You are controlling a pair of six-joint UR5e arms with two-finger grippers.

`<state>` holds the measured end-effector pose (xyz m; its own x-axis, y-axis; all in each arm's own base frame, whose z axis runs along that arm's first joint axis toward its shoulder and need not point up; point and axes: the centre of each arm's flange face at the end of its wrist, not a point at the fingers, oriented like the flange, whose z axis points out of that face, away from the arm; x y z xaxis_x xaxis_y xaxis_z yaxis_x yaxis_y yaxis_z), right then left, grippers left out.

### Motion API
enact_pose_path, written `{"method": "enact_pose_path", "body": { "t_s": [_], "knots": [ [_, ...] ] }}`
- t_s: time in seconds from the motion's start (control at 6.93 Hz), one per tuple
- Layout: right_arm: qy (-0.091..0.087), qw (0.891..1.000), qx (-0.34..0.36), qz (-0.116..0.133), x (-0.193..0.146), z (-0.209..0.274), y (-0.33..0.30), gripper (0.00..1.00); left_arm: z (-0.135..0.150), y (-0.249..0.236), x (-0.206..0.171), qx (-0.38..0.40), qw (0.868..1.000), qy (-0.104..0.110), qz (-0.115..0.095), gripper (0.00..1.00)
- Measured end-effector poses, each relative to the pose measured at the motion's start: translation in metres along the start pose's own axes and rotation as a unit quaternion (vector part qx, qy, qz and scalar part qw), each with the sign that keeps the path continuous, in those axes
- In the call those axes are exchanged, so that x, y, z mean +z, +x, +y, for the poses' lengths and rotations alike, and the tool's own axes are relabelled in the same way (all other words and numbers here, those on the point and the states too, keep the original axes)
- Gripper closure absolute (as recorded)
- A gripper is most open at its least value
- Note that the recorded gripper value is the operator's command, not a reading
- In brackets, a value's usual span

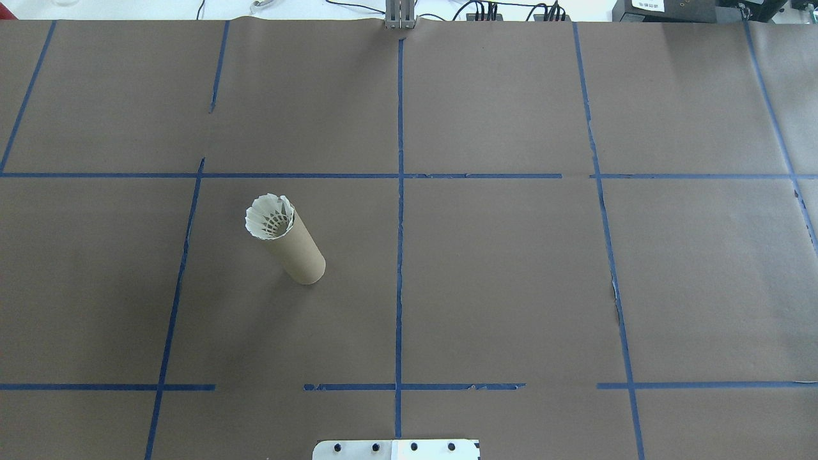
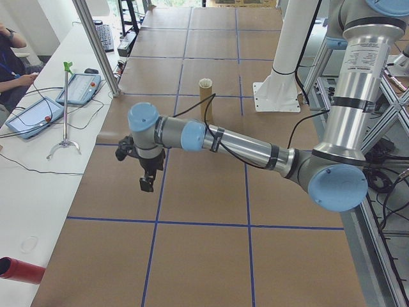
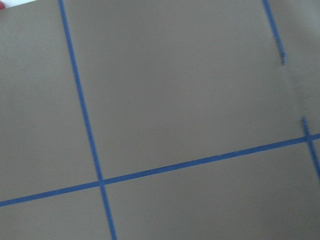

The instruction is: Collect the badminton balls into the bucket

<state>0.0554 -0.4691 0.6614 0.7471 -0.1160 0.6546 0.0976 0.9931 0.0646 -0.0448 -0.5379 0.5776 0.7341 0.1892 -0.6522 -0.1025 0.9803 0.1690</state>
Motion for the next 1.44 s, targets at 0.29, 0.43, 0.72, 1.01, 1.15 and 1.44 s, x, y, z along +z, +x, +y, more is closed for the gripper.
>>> {"method": "enact_pose_path", "body": {
  "t_s": [0.29, 0.43, 0.72, 1.01, 1.15, 1.44],
  "knots": [
    [0.000, 1.000, 0.000, 0.000, 0.000, 0.000, 0.000, 0.00, 0.044, -0.040, 0.032, -0.030, 0.999, -0.024, 0.003, 0.00],
    [0.000, 1.000, 0.000, 0.000, 0.000, 0.000, 0.000, 0.00, 0.047, -0.045, 0.031, -0.036, 0.999, -0.021, 0.011, 0.00],
    [0.000, 1.000, 0.000, 0.000, 0.000, 0.000, 0.000, 0.00, 0.046, -0.040, 0.022, -0.036, 0.999, -0.011, 0.030, 0.00],
    [0.000, 1.000, 0.000, 0.000, 0.000, 0.000, 0.000, 0.00, 0.048, -0.037, 0.019, -0.033, 0.999, -0.007, 0.031, 0.00],
    [0.000, 1.000, 0.000, 0.000, 0.000, 0.000, 0.000, 0.00, 0.048, -0.036, 0.018, -0.033, 0.999, -0.007, 0.032, 0.00],
    [0.000, 1.000, 0.000, 0.000, 0.000, 0.000, 0.000, 0.00, 0.049, -0.036, 0.018, -0.033, 0.999, -0.007, 0.033, 0.00]
  ]
}}
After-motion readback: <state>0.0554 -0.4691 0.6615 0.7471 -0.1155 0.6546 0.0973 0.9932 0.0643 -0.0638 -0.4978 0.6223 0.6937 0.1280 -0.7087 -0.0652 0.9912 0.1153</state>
